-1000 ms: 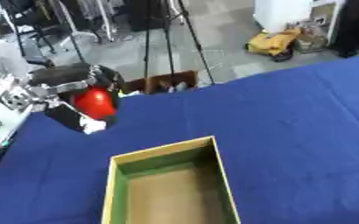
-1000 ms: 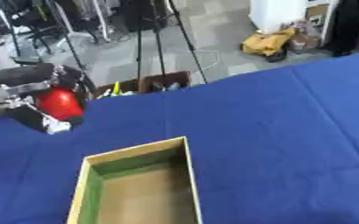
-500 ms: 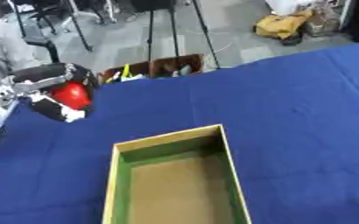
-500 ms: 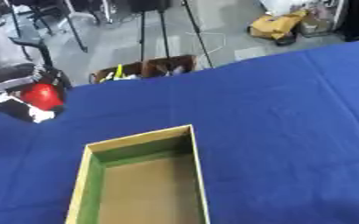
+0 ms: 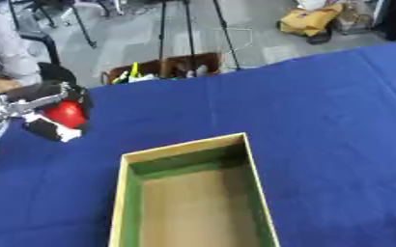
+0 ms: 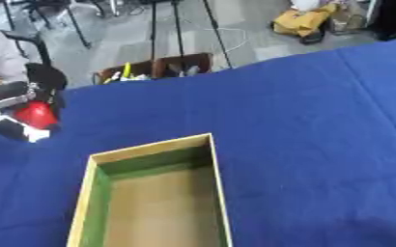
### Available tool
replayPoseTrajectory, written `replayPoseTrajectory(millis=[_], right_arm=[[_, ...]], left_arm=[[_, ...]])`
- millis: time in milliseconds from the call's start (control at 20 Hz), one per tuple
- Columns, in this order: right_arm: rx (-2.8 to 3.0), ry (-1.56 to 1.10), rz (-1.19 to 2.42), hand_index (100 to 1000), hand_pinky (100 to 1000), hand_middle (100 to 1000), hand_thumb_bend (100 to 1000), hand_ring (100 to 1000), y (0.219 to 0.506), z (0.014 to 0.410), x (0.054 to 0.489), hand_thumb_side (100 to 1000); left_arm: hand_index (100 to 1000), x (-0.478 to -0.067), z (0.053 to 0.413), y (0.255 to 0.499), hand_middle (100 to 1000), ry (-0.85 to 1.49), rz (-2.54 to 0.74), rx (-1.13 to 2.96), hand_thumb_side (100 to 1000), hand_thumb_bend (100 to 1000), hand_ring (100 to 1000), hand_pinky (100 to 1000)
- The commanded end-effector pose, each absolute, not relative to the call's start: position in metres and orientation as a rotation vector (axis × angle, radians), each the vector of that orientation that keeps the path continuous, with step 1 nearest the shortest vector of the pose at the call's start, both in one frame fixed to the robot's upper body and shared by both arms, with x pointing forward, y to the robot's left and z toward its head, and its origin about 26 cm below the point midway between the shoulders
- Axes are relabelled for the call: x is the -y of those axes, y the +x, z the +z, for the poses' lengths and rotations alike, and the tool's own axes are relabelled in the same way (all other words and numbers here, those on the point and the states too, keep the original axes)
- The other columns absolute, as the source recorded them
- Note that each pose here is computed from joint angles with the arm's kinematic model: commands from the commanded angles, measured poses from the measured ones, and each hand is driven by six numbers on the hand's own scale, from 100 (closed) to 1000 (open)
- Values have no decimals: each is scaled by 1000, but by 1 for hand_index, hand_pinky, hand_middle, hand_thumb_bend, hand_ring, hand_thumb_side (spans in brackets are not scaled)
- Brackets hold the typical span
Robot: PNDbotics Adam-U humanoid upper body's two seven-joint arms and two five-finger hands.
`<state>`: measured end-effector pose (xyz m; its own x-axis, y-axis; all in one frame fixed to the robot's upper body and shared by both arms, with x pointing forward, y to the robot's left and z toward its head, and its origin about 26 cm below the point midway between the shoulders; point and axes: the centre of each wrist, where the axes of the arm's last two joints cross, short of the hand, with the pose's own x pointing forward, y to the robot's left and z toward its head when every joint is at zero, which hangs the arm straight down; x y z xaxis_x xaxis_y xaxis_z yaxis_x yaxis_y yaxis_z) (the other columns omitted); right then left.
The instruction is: Pick up objects on the table and place them in the box.
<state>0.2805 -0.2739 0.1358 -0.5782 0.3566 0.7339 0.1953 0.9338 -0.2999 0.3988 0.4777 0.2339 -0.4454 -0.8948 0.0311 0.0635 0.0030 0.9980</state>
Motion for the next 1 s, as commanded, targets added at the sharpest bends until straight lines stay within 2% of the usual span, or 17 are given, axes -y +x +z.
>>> replayPoseTrajectory(millis=[50,100,150,200,550,700,1000], right_arm=[[2237,-395,246,587,274,354,289,403,280,144,271,720],[2237,-395,246,588,274,354,290,403,280,144,271,719],[2236,-396,246,588,274,354,287,403,280,144,271,728],[2237,-396,247,588,274,354,290,403,280,144,271,720],[2236,-397,244,588,274,355,288,404,280,144,271,719],[2230,-399,242,588,275,355,286,404,279,143,272,717],[2217,-390,237,589,278,357,271,406,278,142,276,710]], left_arm=[[408,-491,242,396,691,972,-1547,1474,251,100,584,318],[410,-493,237,396,691,977,-1543,1468,252,100,583,318],[411,-494,233,397,690,981,-1539,1465,215,100,581,315],[411,-494,229,397,690,984,-1533,1465,253,100,581,315],[411,-501,215,398,689,1011,-1506,1452,249,100,580,318],[413,-491,231,398,693,1053,-1550,1486,246,100,584,323],[419,-446,277,393,702,1108,-1723,1632,235,100,593,330]])
